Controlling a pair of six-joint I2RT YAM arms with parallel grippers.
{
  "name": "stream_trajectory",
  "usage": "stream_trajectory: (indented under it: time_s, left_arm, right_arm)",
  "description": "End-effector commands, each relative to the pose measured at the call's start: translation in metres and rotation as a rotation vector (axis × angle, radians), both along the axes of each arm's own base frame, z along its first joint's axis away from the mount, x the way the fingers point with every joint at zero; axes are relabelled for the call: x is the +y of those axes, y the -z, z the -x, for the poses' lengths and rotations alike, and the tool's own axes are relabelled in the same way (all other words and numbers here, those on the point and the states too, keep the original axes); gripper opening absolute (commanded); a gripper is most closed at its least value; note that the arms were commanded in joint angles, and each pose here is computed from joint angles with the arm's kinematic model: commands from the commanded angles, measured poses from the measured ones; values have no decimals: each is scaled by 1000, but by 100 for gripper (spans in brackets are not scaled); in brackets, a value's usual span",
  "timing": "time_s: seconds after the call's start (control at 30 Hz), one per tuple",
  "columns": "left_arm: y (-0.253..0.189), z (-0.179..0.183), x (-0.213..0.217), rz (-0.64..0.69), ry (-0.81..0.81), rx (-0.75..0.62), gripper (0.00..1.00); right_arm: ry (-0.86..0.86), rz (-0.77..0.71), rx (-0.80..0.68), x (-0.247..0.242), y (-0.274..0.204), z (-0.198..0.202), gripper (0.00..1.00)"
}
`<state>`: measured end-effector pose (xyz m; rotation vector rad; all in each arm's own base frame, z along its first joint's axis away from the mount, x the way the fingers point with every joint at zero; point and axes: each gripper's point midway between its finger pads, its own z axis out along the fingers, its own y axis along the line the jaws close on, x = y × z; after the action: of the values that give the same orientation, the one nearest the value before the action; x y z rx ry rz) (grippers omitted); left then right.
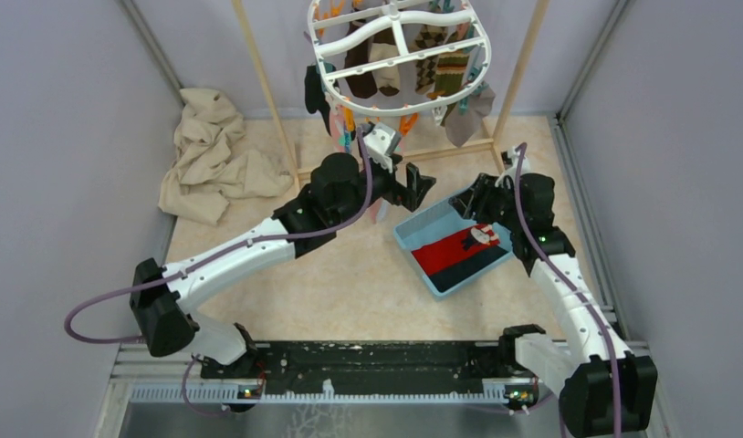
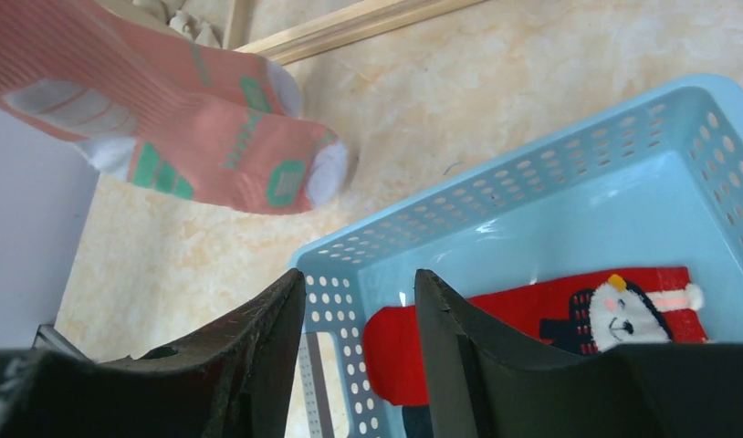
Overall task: Clip the socks to the hanger
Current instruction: Open the clamp at the hanger.
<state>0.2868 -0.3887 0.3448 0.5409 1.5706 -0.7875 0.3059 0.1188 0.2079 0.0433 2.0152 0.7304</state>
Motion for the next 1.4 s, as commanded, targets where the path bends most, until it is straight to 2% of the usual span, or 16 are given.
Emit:
stream_trajectory:
  time_s: [0.0,0.13,0.3,0.5,0.63,1.1,1.37]
  left_arm:
    - [-18,-29,8,-59,-133,-120,99]
    - [-13,-45,20,-131,-225,-185,99]
    - [-8,-54,36,-145,-271,-202,99]
    - [-7,-56,57,-133,-310,-207,99]
    - [-6,-51,60,-122,-287,-207,99]
    - [-8,-39,44,-105,-180,-194,99]
    - [-1,-33,39,-89,-145,-165,99]
  right_arm:
    - [-58,-29,-171,11,-54,-5,48]
    - [-55,-28,-306,9,-100,-9,48]
    - [-91,-43,-439,16,-152,-21,48]
    - [-185,-146,-511,37,-190,-31,49]
    - [-218,-150,-553,49,-208,-35,49]
    - [-319,-150,-573,103,-212,-40,49]
    - [-247,-65,-588,110,-205,-63,49]
